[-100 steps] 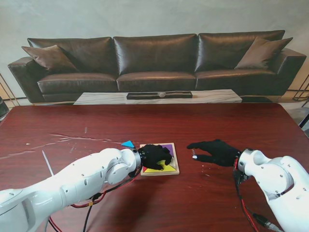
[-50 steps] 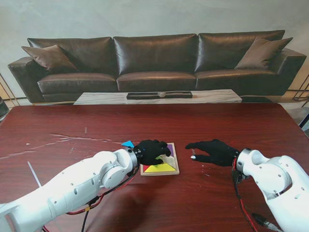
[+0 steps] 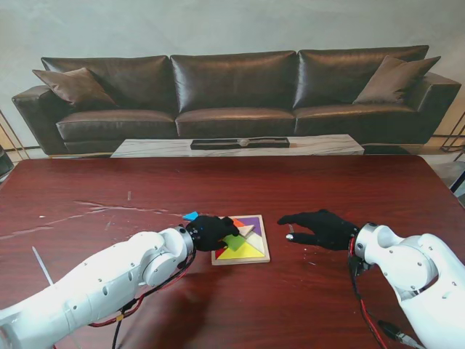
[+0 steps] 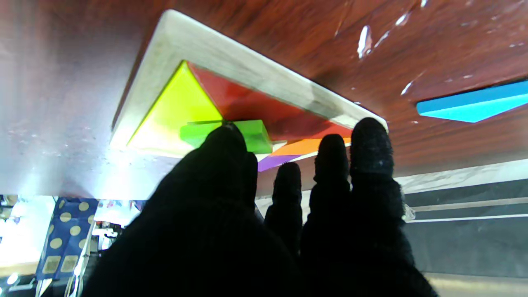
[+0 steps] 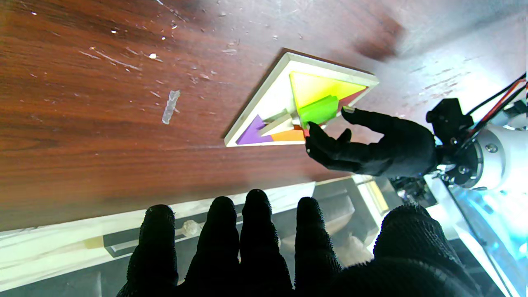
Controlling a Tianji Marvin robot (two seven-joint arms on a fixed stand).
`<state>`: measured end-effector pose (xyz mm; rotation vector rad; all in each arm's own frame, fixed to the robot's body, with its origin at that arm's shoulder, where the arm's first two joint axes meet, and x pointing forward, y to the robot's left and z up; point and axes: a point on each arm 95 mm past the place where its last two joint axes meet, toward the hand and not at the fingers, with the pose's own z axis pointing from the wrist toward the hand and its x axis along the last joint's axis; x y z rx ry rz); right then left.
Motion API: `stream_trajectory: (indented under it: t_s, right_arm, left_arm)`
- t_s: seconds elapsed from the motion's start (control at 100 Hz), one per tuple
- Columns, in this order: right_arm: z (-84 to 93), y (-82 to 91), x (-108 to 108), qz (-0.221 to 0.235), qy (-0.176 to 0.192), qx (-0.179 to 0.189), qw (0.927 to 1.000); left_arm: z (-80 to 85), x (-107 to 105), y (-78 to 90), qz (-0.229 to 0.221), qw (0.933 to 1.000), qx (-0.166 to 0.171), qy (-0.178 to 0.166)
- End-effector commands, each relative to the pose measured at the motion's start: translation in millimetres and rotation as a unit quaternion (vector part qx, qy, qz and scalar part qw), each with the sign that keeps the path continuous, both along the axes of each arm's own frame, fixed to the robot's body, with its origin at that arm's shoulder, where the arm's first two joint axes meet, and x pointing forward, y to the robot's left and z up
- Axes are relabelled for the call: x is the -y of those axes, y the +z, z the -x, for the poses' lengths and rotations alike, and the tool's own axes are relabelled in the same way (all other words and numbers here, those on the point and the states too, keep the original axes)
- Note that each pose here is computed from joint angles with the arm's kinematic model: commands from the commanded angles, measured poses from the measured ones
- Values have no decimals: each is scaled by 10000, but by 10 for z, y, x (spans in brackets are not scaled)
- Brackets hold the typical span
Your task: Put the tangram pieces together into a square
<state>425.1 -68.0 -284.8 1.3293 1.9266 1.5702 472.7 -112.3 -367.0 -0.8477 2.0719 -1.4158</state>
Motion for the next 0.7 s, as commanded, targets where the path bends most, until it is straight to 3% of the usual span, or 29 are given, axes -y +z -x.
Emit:
stream_trajectory:
  t_s: [0.0,0.26,0.69]
  right_arm:
    - [13,-3,-18,30,29,5,10000]
    - [7,-5,-12,38,13,-7,10000]
    - [8,-3,8,52,-27,-3,10000]
  left_arm:
    - [19,52,-23,77,10000,5,-49]
    - [40,178,-88,560,9983,79,-130]
    - [40,396,-102,871,9955,73,-372]
